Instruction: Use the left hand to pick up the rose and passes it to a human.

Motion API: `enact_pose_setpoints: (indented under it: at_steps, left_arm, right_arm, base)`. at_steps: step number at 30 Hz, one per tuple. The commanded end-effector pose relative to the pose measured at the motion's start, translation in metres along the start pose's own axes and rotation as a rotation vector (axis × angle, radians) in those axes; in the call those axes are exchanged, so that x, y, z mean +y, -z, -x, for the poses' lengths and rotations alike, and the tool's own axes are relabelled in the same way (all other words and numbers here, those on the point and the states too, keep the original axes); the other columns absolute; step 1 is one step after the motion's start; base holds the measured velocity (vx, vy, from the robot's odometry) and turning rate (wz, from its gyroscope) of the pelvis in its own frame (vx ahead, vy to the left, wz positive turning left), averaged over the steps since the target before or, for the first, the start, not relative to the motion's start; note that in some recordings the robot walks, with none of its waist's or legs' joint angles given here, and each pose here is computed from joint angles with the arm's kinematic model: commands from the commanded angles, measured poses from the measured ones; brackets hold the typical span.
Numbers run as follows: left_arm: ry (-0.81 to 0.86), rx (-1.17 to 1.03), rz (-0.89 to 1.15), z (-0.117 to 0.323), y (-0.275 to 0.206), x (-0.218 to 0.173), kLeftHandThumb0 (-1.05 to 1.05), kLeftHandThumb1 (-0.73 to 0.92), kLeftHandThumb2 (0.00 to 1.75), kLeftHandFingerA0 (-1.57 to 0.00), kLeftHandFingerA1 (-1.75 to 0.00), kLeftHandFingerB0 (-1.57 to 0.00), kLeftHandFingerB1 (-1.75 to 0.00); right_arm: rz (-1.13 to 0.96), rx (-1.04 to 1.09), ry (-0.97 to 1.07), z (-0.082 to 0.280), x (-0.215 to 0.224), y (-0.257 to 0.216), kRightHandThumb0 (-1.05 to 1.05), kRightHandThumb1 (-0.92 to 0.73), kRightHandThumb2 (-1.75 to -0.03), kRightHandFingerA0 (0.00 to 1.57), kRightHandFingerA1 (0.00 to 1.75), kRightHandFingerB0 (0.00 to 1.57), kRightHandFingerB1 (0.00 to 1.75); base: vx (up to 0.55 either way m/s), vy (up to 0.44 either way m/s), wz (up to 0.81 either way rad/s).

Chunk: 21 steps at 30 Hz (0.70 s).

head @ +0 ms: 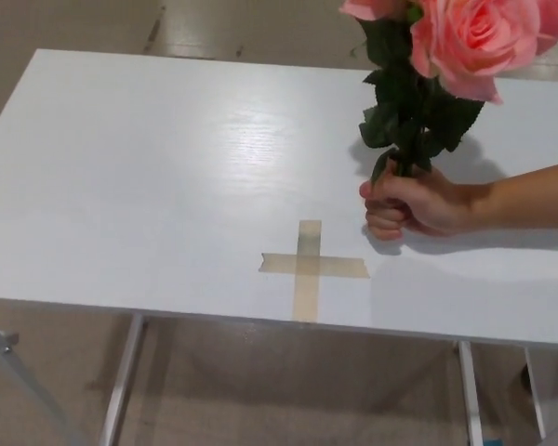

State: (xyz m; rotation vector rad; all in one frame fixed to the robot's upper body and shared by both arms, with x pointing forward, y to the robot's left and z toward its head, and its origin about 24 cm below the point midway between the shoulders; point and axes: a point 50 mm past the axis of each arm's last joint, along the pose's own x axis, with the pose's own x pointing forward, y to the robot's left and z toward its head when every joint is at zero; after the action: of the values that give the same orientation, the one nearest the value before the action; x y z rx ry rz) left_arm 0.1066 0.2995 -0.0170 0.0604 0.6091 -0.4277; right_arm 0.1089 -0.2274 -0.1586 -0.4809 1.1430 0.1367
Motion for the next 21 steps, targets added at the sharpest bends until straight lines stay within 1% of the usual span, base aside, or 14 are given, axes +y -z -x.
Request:
enact_pose_setpoints:
  at_steps: [1, 2, 3, 5, 7, 8, 9, 11, 12, 13, 14, 15, 16, 21]
  left_arm:
    - [-0.176, 0.143, -0.056, -0.018, 0.047, 0.004, -0.49, 0.4, 0.67, -0.55, -0.49, -0.49, -0.45]
    - [-0.221, 0.2, -0.063, -0.029, 0.05, 0.01, -0.46, 0.47, 0.55, -0.53, -0.39, -0.48, -0.36]
    - [-0.264, 0.293, -0.082, -0.038, 0.057, 0.017, -0.54, 0.41, 0.76, -0.44, -0.51, -0.32, -0.43]
    - [-0.296, 0.365, -0.111, -0.046, 0.06, 0.022, -0.52, 0.51, 0.56, -0.41, -0.35, -0.4, -0.33]
    - [-0.328, 0.422, -0.125, -0.055, 0.06, 0.027, -0.6, 0.43, 0.77, -0.31, -0.45, -0.33, -0.44]
    - [-0.353, 0.449, -0.127, -0.059, 0.06, 0.03, -0.56, 0.53, 0.57, -0.35, -0.34, -0.38, -0.33]
    - [-0.421, 0.464, -0.101, -0.064, 0.058, 0.037, -0.56, 0.43, 0.81, -0.2, -0.43, -0.36, -0.49]
    - [-0.433, 0.465, -0.099, -0.065, 0.057, 0.039, -0.56, 0.43, 0.81, -0.2, -0.43, -0.36, -0.49]
    - [-0.486, 0.453, -0.066, -0.066, 0.06, 0.038, -0.58, 0.57, 0.58, -0.31, -0.32, -0.4, -0.33]
    - [-0.51, 0.449, -0.052, -0.066, 0.061, 0.038, -0.58, 0.57, 0.58, -0.31, -0.32, -0.4, -0.33]
    - [-0.509, 0.478, -0.085, -0.066, 0.067, 0.034, -0.63, 0.5, 0.86, -0.23, -0.44, -0.31, -0.47]
    - [-0.489, 0.515, -0.134, -0.064, 0.073, 0.03, -0.63, 0.5, 0.86, -0.23, -0.44, -0.31, -0.47]
    - [-0.47, 0.526, -0.164, -0.063, 0.075, 0.029, -0.6, 0.65, 0.6, -0.33, -0.33, -0.35, -0.32]
    - [-0.429, 0.543, -0.204, -0.064, 0.074, 0.032, -0.66, 0.67, 0.61, -0.3, -0.32, -0.28, -0.3]
  right_arm:
    - [-0.012, -0.017, 0.006, 0.0, -0.004, -0.003, -0.38, -0.65, -0.6, 0.76, 0.49, 0.59, 0.43]
    - [-0.013, -0.027, 0.014, -0.002, -0.008, -0.012, -0.38, -0.65, -0.59, 0.76, 0.49, 0.59, 0.43]
    - [-0.002, -0.029, 0.017, -0.003, -0.009, -0.016, -0.38, -0.65, -0.59, 0.75, 0.49, 0.59, 0.43]
    - [-0.002, -0.027, 0.017, -0.003, -0.009, -0.017, -0.38, -0.65, -0.59, 0.75, 0.49, 0.6, 0.43]
    - [0.0, -0.025, 0.018, -0.004, -0.01, -0.019, -0.38, -0.65, -0.59, 0.74, 0.49, 0.6, 0.43]
    - [0.003, -0.02, 0.017, -0.004, -0.01, -0.019, -0.38, -0.66, -0.59, 0.74, 0.48, 0.6, 0.43]
    - [0.006, -0.019, 0.013, -0.004, -0.009, -0.02, -0.38, -0.66, -0.59, 0.74, 0.48, 0.6, 0.43]
    - [0.007, -0.022, 0.013, -0.004, -0.009, -0.021, -0.38, -0.66, -0.59, 0.74, 0.48, 0.6, 0.43]
    - [0.005, -0.029, 0.014, -0.005, -0.01, -0.025, -0.38, -0.66, -0.59, 0.73, 0.48, 0.6, 0.43]
    - [0.004, -0.031, 0.014, -0.005, -0.011, -0.026, -0.38, -0.66, -0.59, 0.73, 0.48, 0.6, 0.43]
    - [-0.006, -0.045, 0.022, -0.006, -0.014, -0.031, -0.38, -0.66, -0.59, 0.74, 0.48, 0.6, 0.43]
    - [-0.012, -0.05, 0.027, -0.006, -0.016, -0.032, -0.38, -0.66, -0.59, 0.74, 0.48, 0.6, 0.43]
    - [-0.013, -0.052, 0.026, -0.006, -0.016, -0.033, -0.38, -0.66, -0.59, 0.74, 0.49, 0.6, 0.43]
    - [0.012, -0.071, 0.032, -0.007, -0.018, -0.043, -0.38, -0.66, -0.6, 0.73, 0.48, 0.59, 0.43]
  base:
    - [0.0, 0.0, 0.0]
    - [0.0, 0.0, 0.0]
    - [0.0, 0.0, 0.0]
    - [0.0, 0.0, 0.0]
    - [0.0, 0.0, 0.0]
    - [0.0, 0.0, 0.0]
    - [0.0, 0.0, 0.0]
    - [0.0, 0.0, 0.0]
    - [0.0, 0.0, 0.0]
    - [0.0, 0.0, 0.0]
    - [0.0, 0.0, 0.0]
    - [0.0, 0.0, 0.0]
    - [0.0, 0.0, 0.0]
    - [0.0, 0.0, 0.0]
